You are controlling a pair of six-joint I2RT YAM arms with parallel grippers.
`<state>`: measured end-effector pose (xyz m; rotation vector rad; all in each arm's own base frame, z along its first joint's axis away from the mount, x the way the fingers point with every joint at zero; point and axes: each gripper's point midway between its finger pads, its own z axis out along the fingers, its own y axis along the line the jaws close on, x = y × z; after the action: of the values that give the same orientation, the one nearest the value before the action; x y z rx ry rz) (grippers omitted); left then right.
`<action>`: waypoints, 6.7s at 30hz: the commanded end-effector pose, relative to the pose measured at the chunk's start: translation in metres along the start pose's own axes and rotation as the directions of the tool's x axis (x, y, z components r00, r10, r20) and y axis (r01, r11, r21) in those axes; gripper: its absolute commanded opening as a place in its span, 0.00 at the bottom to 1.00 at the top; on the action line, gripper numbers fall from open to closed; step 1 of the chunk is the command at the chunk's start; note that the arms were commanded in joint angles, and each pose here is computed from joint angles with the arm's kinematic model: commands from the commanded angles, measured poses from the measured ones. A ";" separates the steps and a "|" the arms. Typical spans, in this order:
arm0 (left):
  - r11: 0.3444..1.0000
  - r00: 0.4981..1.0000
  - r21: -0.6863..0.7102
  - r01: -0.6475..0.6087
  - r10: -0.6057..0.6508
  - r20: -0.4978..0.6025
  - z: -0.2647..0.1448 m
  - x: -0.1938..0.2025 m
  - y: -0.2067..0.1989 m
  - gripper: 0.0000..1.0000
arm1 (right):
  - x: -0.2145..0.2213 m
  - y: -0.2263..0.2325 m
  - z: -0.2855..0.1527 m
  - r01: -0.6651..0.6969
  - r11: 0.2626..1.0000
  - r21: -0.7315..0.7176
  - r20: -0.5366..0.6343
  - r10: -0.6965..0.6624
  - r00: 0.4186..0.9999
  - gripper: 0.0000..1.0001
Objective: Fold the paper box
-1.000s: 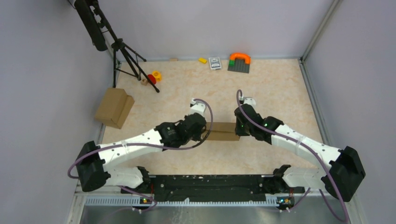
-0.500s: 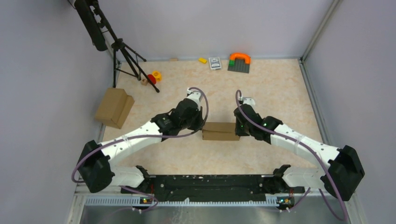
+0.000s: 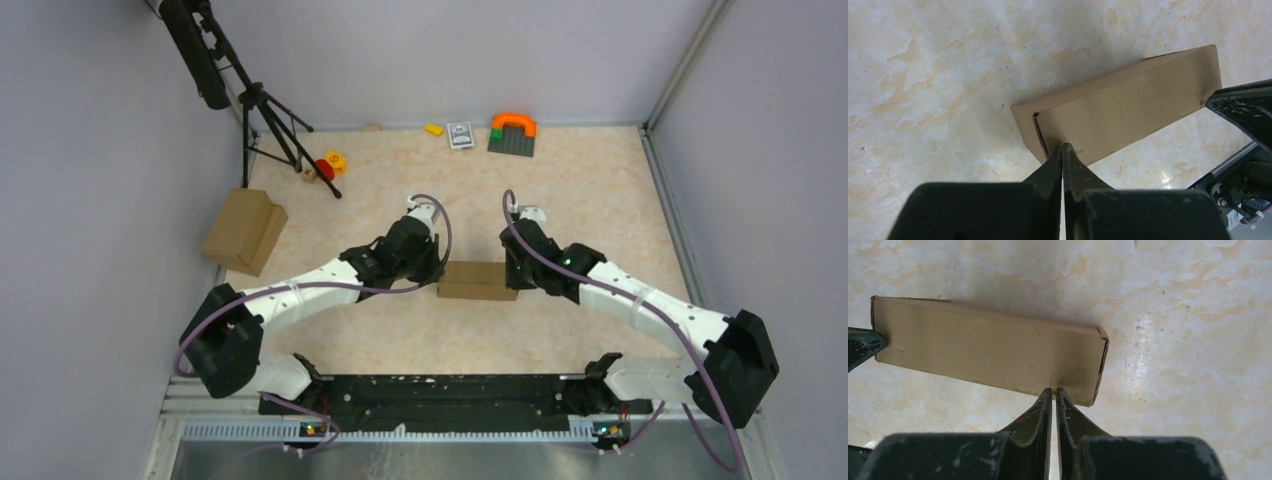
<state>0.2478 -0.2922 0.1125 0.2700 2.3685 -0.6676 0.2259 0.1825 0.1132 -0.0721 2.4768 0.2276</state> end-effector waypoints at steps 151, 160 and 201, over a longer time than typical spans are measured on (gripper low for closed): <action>0.971 0.983 0.162 0.175 -0.162 -0.090 -0.078 0.078 0.009 0.63 | 0.062 -0.015 -0.018 -0.431 0.879 -0.205 -0.177 0.399 0.900 0.72; 0.977 0.986 0.131 0.166 -0.167 0.003 -0.086 0.062 0.018 0.65 | 0.098 0.055 -0.009 -0.486 0.789 -0.377 -0.351 0.364 0.863 0.79; 0.845 0.850 -0.515 0.142 0.163 0.500 -0.116 -0.038 0.158 0.98 | -0.095 -0.133 -0.009 -0.194 0.981 -0.010 0.619 0.158 0.769 0.89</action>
<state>0.2573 -0.1225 0.1401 -0.0776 2.0389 -0.0999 0.2955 0.0851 0.1454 0.1462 1.9199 0.2513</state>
